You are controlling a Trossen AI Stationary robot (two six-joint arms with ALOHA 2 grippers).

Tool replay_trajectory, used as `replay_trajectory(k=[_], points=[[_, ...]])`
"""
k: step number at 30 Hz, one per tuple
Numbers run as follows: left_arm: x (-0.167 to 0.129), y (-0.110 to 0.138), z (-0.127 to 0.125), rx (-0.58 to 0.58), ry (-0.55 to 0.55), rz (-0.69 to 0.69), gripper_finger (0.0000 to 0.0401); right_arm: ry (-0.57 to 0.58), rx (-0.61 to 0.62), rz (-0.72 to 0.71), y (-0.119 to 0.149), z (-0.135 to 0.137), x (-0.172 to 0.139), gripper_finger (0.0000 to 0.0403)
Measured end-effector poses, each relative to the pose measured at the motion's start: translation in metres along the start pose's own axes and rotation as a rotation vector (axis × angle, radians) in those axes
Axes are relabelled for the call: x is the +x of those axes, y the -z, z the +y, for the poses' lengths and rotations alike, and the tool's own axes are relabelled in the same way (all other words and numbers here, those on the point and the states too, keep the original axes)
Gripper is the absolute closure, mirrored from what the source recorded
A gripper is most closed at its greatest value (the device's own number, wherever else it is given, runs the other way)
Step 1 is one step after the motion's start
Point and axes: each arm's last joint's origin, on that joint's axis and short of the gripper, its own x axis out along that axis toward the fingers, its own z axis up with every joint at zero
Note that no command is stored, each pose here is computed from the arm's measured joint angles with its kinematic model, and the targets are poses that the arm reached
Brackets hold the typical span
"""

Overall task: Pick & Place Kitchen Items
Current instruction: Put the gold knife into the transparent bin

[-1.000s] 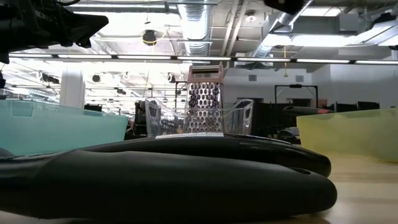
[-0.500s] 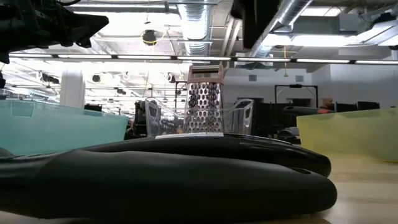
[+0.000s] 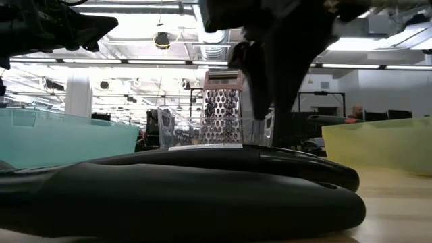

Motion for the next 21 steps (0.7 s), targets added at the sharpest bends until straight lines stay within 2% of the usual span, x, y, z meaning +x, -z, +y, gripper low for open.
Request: replay_trajectory(k=[5, 10, 12, 21], points=[[0.000, 0.000, 0.000, 0.000, 0.000, -0.001, 0.0399, 0.002, 0.016, -0.018, -0.002, -0.014, 0.009, 0.0143], [0.000, 0.000, 0.000, 0.000, -0.001, -0.003, 0.0399, 0.000, 0.065, -0.024, 0.008, -0.025, 0.028, 0.0143], [0.000, 0.000, 0.000, 0.000, -0.001, -0.004, 0.0399, 0.001, 0.066, 0.001, 0.014, -0.025, 0.038, 0.0143], [0.000, -0.001, 0.000, -0.001, -0.002, -0.006, 0.0399, -0.026, 0.077, -0.051, 0.021, -0.018, 0.061, 0.0152]])
